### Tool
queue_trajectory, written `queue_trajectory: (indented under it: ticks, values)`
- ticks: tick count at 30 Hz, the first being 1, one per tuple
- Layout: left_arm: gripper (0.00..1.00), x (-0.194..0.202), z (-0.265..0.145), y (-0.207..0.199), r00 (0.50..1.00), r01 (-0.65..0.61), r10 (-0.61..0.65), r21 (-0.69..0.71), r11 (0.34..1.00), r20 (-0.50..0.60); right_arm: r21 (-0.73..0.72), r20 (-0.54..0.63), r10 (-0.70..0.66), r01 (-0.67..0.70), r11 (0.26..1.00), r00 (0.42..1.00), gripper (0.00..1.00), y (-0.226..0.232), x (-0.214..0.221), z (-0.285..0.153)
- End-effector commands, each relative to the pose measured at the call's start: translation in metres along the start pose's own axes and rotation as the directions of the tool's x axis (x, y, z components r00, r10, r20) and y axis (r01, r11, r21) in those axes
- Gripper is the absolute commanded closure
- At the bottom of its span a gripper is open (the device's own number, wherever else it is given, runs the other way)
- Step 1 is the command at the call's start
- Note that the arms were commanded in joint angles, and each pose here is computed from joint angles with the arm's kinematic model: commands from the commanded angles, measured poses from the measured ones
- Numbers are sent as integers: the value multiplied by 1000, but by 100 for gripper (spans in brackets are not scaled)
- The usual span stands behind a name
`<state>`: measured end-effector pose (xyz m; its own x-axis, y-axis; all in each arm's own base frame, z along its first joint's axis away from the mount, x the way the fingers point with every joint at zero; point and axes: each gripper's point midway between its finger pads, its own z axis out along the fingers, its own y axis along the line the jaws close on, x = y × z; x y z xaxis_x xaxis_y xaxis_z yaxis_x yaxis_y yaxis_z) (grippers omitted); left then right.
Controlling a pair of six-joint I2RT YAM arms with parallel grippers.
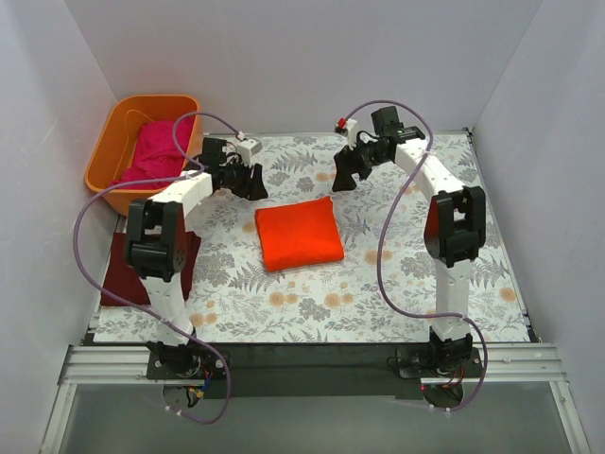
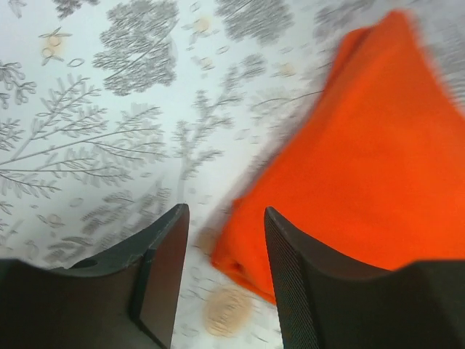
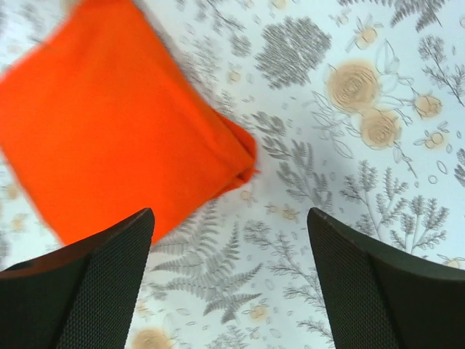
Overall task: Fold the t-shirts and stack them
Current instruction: Fold the tshirt
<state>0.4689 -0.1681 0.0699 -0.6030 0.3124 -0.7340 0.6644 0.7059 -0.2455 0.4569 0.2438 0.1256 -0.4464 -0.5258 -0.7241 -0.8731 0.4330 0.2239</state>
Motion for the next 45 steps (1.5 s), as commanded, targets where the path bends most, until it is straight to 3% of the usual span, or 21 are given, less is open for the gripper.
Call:
queue_trajectory:
  ticks: [1,5,6,9,11,16,19,22,28,31,35,37,41,42,45]
  values:
    - [54,-71,-64,-75,975,113,-147,199,973,168,-196,172,64,-29,980,983,6,66,-55,-32]
    - [48,-36,-66,-143,931,338,-364,392,855,-9,-373,125,208,-148,916,970,5,103,-52,-19]
    - [48,-10,-65,-159,909,405,-408,428,808,-90,-410,85,245,-190,892,966,6,114,-39,-13]
    - [48,15,-66,-195,912,407,-380,462,788,-156,-468,-4,291,-259,845,957,9,136,2,-1]
    - [48,40,-63,-209,887,461,-397,470,752,-236,-484,-48,309,-292,825,950,13,146,20,4]
    - [48,102,-42,-206,768,634,-490,377,676,-413,-484,-185,369,-412,772,911,18,161,84,26]
    - [48,132,-24,-180,683,714,-563,265,648,-464,-404,-236,418,-480,779,877,20,139,115,46]
    - [48,144,-10,-142,688,700,-575,196,687,-442,-325,-257,486,-548,770,835,23,115,138,59]
    - [48,131,0,-112,782,577,-453,220,787,-428,-293,-282,511,-580,760,812,24,113,153,59]
    - [49,108,-18,-125,833,516,-381,315,796,-402,-341,-235,470,-525,780,851,27,121,128,41]
    - [52,57,-70,-156,920,385,-297,440,812,-257,-398,-77,373,-372,839,925,26,121,59,6]
    - [53,29,-73,-154,936,351,-301,445,824,-181,-415,3,339,-307,857,941,26,115,22,-5]
    - [56,-19,-52,-126,939,335,-338,409,849,-68,-417,18,367,-326,848,930,29,90,5,9]
    - [58,-14,-33,-116,910,409,-402,390,825,-103,-407,15,379,-340,848,925,31,82,6,13]
    - [60,-50,-6,-87,903,407,-429,357,841,-20,-383,21,392,-354,853,920,45,59,12,26]
